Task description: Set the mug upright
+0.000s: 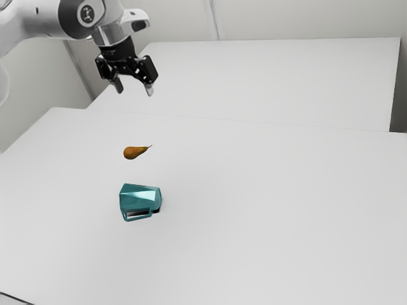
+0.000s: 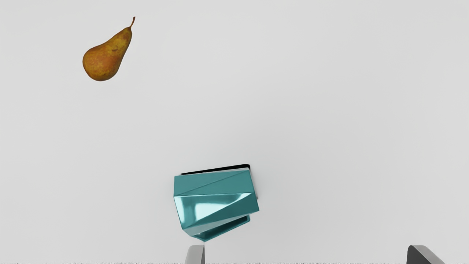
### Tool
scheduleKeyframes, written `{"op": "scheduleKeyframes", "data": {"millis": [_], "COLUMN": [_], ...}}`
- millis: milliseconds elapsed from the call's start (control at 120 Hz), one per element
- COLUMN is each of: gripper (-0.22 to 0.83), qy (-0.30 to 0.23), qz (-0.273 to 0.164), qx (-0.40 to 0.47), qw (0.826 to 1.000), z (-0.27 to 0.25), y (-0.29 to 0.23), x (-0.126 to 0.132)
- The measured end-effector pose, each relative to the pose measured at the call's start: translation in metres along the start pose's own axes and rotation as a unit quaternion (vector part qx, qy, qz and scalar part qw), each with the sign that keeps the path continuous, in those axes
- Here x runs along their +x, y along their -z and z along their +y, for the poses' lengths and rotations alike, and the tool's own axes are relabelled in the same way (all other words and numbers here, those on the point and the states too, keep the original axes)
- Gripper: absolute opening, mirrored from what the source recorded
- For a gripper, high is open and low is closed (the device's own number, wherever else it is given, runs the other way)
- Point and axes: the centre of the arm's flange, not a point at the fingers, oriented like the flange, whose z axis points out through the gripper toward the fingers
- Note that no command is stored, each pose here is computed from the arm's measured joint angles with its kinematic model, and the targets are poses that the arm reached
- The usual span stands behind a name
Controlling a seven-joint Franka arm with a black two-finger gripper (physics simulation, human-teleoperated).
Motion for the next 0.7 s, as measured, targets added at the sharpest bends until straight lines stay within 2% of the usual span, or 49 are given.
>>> {"op": "scheduleKeyframes", "data": {"millis": [400, 700], "gripper": [0.62, 0.62], "qy": [0.013, 0.027], "qz": [-0.015, -0.079], "qx": [0.0, -0.092], "qw": [1.0, 0.992], "z": [-0.012, -0.027], "y": [-0.005, -0.048], "x": [-0.003, -0.037]}}
